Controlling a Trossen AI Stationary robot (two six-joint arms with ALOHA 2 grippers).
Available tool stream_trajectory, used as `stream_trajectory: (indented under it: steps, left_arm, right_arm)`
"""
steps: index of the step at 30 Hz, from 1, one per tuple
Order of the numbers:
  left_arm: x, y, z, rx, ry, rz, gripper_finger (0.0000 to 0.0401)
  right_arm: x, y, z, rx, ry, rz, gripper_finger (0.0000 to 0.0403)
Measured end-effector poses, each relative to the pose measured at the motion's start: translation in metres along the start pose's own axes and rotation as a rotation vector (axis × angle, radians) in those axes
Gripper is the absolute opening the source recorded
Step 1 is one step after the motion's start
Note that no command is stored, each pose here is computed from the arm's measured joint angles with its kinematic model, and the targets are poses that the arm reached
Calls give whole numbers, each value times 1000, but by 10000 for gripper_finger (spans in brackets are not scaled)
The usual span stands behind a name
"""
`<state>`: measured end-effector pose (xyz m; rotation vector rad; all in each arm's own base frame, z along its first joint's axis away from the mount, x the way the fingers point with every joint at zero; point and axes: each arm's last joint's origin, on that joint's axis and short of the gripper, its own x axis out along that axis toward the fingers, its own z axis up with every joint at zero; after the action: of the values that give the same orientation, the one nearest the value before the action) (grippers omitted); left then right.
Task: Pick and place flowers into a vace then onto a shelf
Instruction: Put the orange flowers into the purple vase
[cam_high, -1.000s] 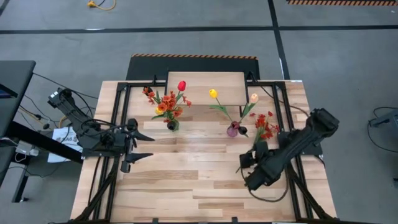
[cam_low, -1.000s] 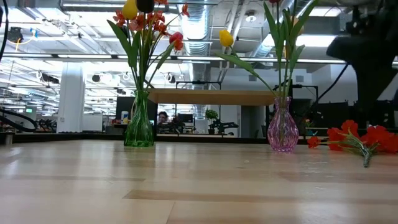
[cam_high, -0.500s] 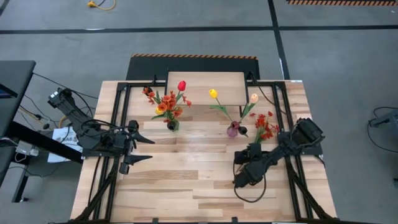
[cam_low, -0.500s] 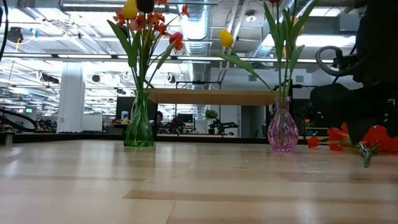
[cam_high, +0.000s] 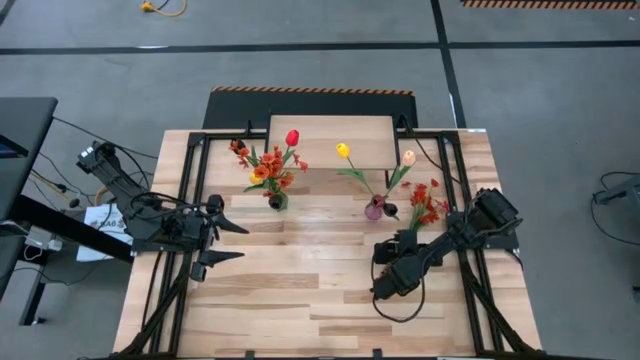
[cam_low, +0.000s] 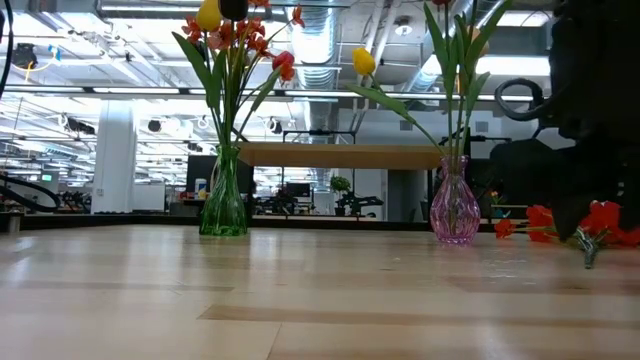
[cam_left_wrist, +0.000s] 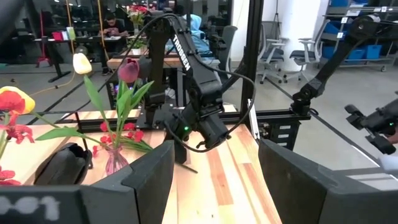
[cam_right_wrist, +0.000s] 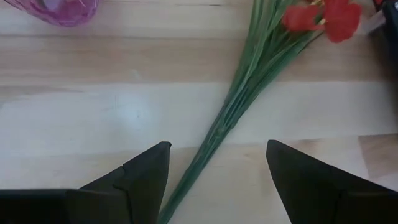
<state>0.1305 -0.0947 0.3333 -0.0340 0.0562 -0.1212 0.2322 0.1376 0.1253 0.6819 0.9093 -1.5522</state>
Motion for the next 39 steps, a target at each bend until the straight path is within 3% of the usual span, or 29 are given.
stream_trajectory:
  steps: [15,29,39]
  left_arm:
    - [0,0,0,-18,-1,0,224]
    - [0,0,0,-19,-1,0,224]
    - [0,0,0,-20,-1,0,224]
  right_arm:
    - [14,10,-7,-2,57,-61,251]
    - [14,14,-10,-3,61,-12,93]
    - [15,14,-10,-1,59,-2,63]
